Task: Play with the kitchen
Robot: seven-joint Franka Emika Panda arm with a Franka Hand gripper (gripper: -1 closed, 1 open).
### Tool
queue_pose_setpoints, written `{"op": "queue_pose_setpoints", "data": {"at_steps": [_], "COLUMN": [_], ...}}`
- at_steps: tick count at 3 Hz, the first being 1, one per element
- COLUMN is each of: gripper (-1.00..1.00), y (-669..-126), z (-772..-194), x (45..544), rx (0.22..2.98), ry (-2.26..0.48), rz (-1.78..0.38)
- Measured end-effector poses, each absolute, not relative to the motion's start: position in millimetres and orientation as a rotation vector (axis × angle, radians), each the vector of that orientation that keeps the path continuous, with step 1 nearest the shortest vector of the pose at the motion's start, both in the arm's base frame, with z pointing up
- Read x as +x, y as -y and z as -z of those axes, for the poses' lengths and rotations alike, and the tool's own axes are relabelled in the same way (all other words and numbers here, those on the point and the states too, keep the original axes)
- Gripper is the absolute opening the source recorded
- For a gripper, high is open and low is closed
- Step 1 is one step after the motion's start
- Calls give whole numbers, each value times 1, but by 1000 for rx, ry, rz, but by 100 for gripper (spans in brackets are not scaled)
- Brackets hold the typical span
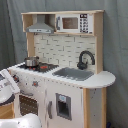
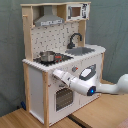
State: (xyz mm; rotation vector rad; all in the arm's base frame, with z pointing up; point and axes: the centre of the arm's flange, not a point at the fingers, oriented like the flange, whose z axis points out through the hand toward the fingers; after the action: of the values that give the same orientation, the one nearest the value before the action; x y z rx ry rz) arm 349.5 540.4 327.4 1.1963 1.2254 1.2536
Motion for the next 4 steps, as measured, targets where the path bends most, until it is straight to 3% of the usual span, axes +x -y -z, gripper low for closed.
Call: {"op": "queue_pose_setpoints", "data": {"at_steps": [3,4], "gripper": [-100,100], "y": [-541,-541], "z": [-327,-326], "x": [349,349], "rx": [1392,1393], "ry": [-1097,-1097], "rz": [-1446,-1447]}}
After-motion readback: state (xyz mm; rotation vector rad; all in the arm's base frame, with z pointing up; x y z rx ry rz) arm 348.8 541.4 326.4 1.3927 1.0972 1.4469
